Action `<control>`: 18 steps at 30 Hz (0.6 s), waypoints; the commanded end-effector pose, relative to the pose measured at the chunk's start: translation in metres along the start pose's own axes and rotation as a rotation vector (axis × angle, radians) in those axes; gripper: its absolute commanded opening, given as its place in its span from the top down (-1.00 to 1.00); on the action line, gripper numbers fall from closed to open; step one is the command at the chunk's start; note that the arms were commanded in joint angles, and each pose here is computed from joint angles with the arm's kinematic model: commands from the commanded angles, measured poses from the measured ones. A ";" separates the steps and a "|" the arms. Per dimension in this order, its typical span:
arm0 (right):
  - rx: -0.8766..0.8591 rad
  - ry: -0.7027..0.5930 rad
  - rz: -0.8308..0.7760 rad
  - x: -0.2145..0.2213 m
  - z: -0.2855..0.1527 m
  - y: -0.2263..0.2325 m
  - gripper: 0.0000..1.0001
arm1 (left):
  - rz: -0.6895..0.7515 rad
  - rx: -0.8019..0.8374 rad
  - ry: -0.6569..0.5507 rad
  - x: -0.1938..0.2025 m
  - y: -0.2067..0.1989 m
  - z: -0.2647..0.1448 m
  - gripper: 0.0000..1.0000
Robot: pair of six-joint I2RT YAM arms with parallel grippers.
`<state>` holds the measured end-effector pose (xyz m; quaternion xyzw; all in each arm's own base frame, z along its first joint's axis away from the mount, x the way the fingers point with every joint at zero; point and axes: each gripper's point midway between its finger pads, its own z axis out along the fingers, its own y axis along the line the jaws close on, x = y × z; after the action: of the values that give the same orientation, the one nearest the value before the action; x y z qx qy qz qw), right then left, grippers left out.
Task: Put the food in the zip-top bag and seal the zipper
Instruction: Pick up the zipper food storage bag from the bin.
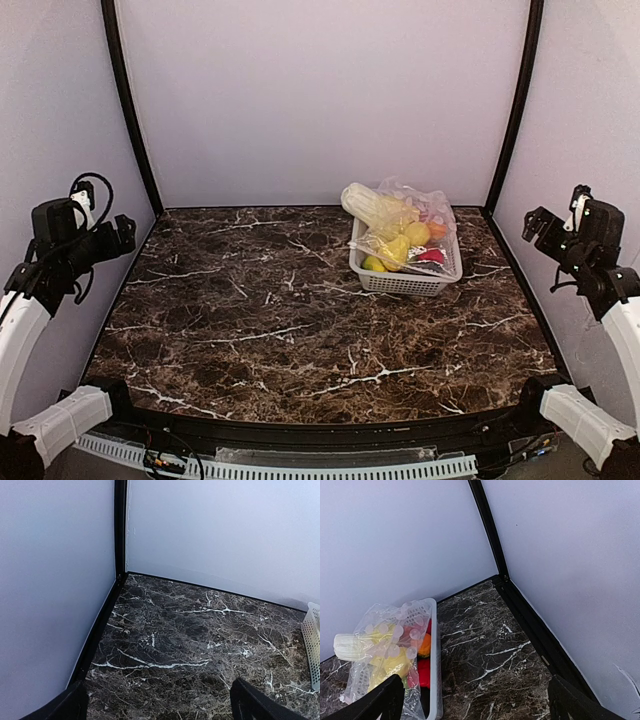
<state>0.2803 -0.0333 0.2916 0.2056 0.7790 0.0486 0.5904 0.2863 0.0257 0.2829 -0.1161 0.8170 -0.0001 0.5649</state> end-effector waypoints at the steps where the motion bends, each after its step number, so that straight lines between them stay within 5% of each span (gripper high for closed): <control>1: 0.016 -0.019 0.002 -0.003 0.002 -0.003 -0.97 | -0.005 0.009 -0.042 -0.004 0.000 -0.005 -0.99; 13: -0.174 -0.072 -0.066 -0.004 -0.015 0.025 -0.97 | 0.052 0.060 -0.092 -0.005 -0.007 -0.007 -0.99; 18: -0.290 0.049 -0.098 0.015 -0.004 0.048 -0.87 | 0.071 0.206 -0.075 -0.028 -0.041 0.006 -0.99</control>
<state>0.2734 -0.0071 0.2978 0.1334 0.7714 0.0950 0.6149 0.2890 0.0146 0.2851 -0.0792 0.8062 -0.0158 0.5861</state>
